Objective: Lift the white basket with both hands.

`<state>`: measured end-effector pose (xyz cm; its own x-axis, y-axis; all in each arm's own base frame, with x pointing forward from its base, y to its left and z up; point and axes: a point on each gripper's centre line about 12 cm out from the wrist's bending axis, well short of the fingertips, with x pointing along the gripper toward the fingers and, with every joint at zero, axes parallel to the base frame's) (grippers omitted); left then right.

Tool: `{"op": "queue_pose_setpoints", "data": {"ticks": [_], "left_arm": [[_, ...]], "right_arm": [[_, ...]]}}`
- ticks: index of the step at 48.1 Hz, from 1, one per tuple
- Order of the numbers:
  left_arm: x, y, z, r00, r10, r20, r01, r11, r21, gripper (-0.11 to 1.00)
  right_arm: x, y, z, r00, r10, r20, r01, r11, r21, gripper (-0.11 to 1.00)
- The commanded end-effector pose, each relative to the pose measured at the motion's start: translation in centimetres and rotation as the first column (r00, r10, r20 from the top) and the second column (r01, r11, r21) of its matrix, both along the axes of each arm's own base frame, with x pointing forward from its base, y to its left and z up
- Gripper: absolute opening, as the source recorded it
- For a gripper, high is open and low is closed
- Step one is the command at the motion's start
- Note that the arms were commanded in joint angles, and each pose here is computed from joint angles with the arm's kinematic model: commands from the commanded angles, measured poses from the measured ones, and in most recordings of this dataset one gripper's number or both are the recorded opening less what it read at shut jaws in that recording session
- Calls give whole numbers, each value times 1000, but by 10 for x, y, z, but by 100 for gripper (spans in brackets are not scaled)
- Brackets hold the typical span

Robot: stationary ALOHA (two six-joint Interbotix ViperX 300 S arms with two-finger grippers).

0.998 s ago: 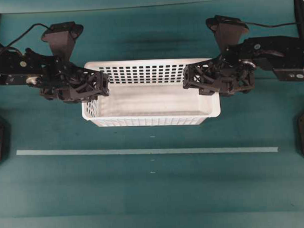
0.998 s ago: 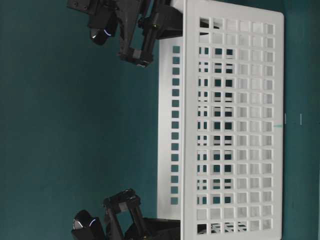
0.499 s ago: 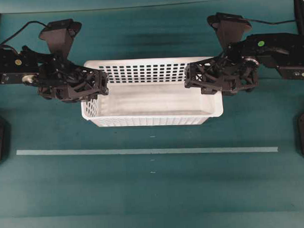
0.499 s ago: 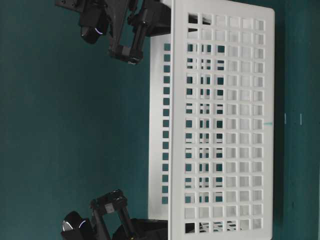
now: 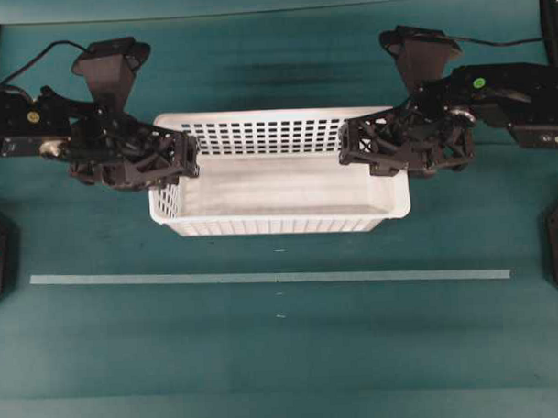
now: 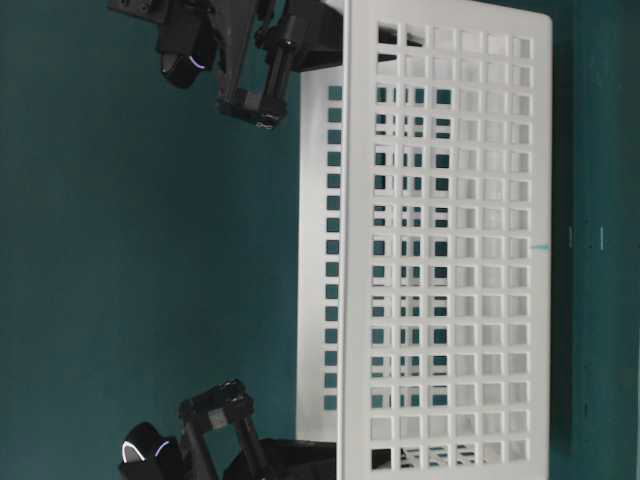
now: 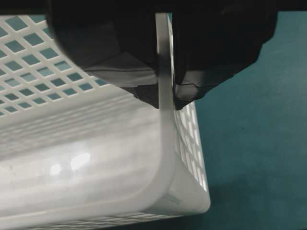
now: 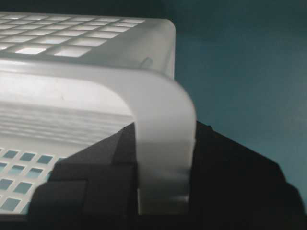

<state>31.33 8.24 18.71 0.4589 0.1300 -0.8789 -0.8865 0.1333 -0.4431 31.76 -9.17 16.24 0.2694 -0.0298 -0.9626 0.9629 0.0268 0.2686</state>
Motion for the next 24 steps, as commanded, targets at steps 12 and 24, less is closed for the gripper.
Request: {"op": "queue_pose_setpoints", "data": {"ticks": [12, 24], "left_arm": [[1, -29, 22, 997, -48, 55, 49, 999, -8, -1], [4, -45, 23, 996, -72, 60, 73, 997, -24, -1]], "right_arm": [[6, 28, 6, 998, 59, 23, -59, 998, 24, 16], [5, 49, 3, 998, 62, 9, -63, 997, 39, 16]]}}
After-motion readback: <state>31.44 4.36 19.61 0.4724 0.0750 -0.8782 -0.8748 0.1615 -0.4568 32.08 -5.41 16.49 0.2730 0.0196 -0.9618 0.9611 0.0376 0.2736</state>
